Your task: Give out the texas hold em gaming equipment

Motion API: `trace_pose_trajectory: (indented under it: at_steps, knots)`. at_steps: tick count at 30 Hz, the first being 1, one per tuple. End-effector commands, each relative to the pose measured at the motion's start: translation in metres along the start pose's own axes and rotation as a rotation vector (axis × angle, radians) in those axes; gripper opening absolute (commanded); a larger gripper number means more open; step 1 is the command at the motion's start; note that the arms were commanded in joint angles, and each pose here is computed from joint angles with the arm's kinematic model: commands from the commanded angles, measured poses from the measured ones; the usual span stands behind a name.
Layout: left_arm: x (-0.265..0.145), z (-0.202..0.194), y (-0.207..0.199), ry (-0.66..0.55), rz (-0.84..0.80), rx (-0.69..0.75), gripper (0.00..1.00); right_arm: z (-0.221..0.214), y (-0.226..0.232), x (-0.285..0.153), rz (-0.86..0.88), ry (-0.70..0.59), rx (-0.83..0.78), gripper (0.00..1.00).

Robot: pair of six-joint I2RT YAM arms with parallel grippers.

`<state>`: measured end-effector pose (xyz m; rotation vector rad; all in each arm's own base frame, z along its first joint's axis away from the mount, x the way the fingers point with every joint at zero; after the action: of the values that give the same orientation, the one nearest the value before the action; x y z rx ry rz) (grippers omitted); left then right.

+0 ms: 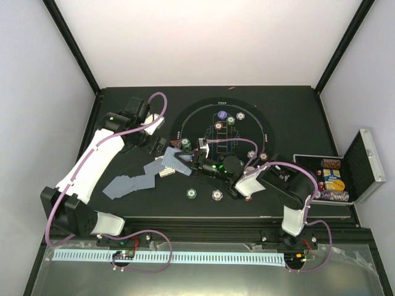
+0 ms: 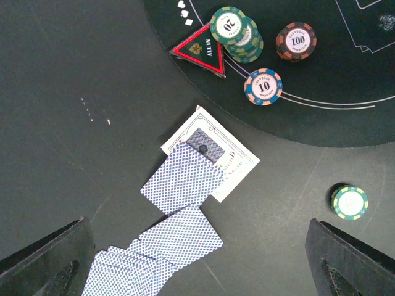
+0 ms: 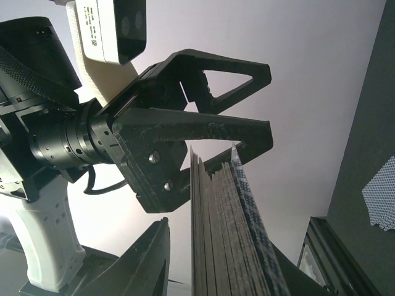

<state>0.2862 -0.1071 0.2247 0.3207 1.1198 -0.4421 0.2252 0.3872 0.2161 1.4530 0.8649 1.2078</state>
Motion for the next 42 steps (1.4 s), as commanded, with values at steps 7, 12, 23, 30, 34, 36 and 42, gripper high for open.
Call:
trace_pose_trajectory:
  at_steps: [7, 12, 23, 30, 34, 36, 42]
  knots:
    - [-0.002, 0.010, -0.004, -0.036, -0.032, -0.030, 0.95, 0.002, 0.011, 0.006, 0.061, -0.008, -0.020, 0.23]
    - [-0.001, 0.016, -0.006, -0.050, -0.054, -0.030, 0.96, 0.003, 0.007, 0.004, 0.051, -0.023, -0.001, 0.10]
    - [-0.055, 0.001, 0.000, -0.309, -0.074, 0.632, 0.99, 0.008, -0.007, -0.011, 0.000, -0.035, 0.029, 0.05]
    - [-0.074, -0.066, -0.065, -0.422, -0.250, 1.202, 0.99, 0.003, -0.012, -0.003, -0.022, 0.023, 0.032, 0.05]
    - [-0.058, -0.050, -0.084, -0.423, -0.225, 1.232, 0.99, -0.002, -0.012, 0.002, -0.024, 0.056, 0.028, 0.05]
    - [-0.055, -0.038, -0.091, -0.428, -0.234, 1.229, 0.99, -0.006, -0.014, 0.004, -0.034, 0.074, 0.024, 0.05]
    - [-0.038, -0.021, -0.104, -0.388, -0.251, 1.247, 0.99, -0.012, -0.015, 0.009, -0.048, 0.098, 0.010, 0.05]
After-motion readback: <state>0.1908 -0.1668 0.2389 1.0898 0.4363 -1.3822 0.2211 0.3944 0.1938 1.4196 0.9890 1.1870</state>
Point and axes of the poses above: each gripper's point midway between its finger pads, its own x axis out along the fingers, its own y axis along the line the jaws close on, z = x × y, the point moved 2 cm from there along -x, back along the fingers, and after that the axes turned 5 degrees about x, right-handed, at the moved point
